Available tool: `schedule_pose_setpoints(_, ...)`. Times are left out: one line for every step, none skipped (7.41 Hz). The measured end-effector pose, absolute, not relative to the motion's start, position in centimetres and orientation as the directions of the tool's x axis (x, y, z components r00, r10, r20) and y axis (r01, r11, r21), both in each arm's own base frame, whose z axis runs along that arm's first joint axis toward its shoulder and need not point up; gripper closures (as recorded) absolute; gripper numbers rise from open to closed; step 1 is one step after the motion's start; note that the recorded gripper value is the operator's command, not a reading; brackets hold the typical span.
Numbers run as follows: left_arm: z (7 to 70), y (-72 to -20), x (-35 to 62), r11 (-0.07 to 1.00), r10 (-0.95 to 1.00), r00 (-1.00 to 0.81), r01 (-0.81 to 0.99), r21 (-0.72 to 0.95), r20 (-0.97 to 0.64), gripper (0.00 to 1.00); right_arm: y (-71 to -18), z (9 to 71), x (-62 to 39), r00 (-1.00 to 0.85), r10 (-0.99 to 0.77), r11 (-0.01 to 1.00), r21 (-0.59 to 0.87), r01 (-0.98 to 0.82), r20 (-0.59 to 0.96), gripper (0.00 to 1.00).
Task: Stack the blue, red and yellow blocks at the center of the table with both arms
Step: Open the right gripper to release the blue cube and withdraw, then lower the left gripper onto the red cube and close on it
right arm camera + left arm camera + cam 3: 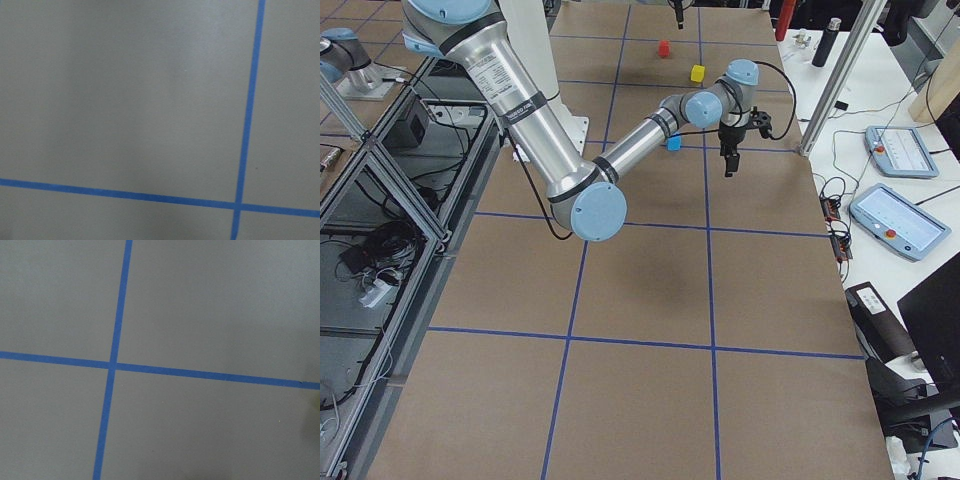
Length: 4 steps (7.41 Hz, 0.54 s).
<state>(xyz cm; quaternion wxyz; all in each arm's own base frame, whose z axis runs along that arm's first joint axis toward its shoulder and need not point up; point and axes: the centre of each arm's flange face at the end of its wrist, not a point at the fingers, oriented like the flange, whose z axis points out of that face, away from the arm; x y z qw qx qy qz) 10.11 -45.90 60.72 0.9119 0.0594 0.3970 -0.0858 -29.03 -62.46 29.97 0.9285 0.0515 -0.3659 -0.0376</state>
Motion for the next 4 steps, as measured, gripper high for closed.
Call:
schedule_pose_setpoints(61.2,-45.0,11.1,0.981,-0.098,0.673,0.188,0.041,-0.733,0.00,-62.7,31.2,-28.0,0.734,-0.113,0.991,0.126,0.038,0.669,0.01)
schedule_pose_setpoints(61.7,-44.2,11.8,0.984,-0.087,0.673,0.175,0.045,-0.734,0.00,-62.7,31.9,-27.6,0.737,-0.119,0.991,0.128,0.044,0.666,0.01)
schedule_pose_setpoints(61.9,-43.5,13.1,0.984,-0.079,0.678,0.169,0.050,-0.730,0.00,-62.7,32.3,-27.3,0.738,-0.122,0.991,0.128,0.048,0.663,0.00)
schedule_pose_setpoints(62.1,-43.0,14.6,0.984,-0.073,0.688,0.167,0.059,-0.722,0.00,-62.7,32.6,-27.2,0.740,-0.122,0.991,0.127,0.049,0.662,0.01)
